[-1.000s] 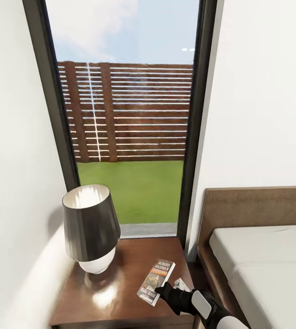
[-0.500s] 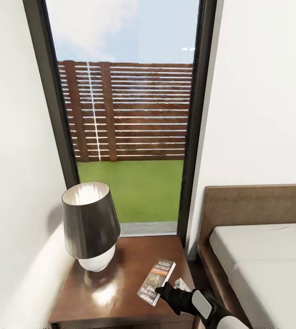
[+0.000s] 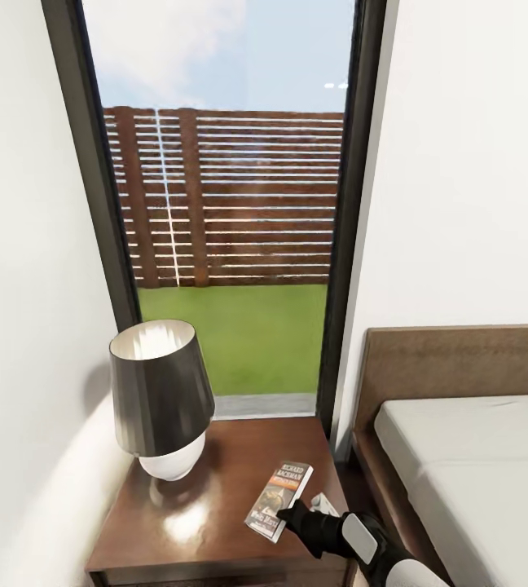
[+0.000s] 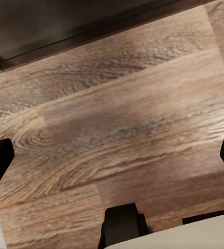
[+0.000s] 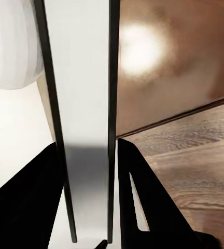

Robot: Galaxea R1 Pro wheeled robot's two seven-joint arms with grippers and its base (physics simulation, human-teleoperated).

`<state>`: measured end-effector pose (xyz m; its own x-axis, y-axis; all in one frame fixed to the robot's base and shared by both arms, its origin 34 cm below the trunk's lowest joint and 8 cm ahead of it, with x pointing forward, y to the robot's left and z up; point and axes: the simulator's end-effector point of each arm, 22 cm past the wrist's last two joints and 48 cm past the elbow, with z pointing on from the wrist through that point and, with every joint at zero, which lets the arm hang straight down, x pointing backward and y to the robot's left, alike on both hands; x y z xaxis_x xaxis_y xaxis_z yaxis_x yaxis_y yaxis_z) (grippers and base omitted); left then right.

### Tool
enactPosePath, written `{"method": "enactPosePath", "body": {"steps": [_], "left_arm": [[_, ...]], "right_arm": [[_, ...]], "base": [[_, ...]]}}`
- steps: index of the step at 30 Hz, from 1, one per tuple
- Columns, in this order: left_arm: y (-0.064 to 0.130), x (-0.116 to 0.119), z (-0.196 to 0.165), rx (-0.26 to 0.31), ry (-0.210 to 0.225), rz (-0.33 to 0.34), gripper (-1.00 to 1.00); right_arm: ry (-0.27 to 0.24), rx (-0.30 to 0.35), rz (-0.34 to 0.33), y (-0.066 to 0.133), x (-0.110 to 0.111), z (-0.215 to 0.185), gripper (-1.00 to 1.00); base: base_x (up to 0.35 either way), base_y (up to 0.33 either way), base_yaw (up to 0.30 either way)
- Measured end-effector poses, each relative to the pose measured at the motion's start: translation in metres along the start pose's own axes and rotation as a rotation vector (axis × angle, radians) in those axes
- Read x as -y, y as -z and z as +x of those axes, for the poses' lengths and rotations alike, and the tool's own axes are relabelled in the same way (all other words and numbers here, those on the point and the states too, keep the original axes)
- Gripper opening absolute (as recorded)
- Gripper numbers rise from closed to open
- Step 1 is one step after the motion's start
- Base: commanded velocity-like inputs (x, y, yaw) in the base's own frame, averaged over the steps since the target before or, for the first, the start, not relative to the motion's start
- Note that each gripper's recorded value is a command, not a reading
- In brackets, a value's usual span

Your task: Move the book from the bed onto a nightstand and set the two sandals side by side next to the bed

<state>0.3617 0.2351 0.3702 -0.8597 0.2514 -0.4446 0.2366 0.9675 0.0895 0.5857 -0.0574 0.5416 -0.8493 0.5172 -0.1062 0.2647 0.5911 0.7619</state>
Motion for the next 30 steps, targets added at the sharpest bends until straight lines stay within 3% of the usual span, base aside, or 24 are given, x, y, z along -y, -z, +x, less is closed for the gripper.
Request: {"method": "enactPosePath", "body": {"steps": [30], "left_arm": [[0.0, 0.001, 0.0, 0.0, 0.0, 0.001, 1.0]], "right_arm": [[-0.004, -0.017, -0.014, 0.002, -0.014, -0.01, -1.0]], "base": [[0.0, 0.0, 0.0]]}}
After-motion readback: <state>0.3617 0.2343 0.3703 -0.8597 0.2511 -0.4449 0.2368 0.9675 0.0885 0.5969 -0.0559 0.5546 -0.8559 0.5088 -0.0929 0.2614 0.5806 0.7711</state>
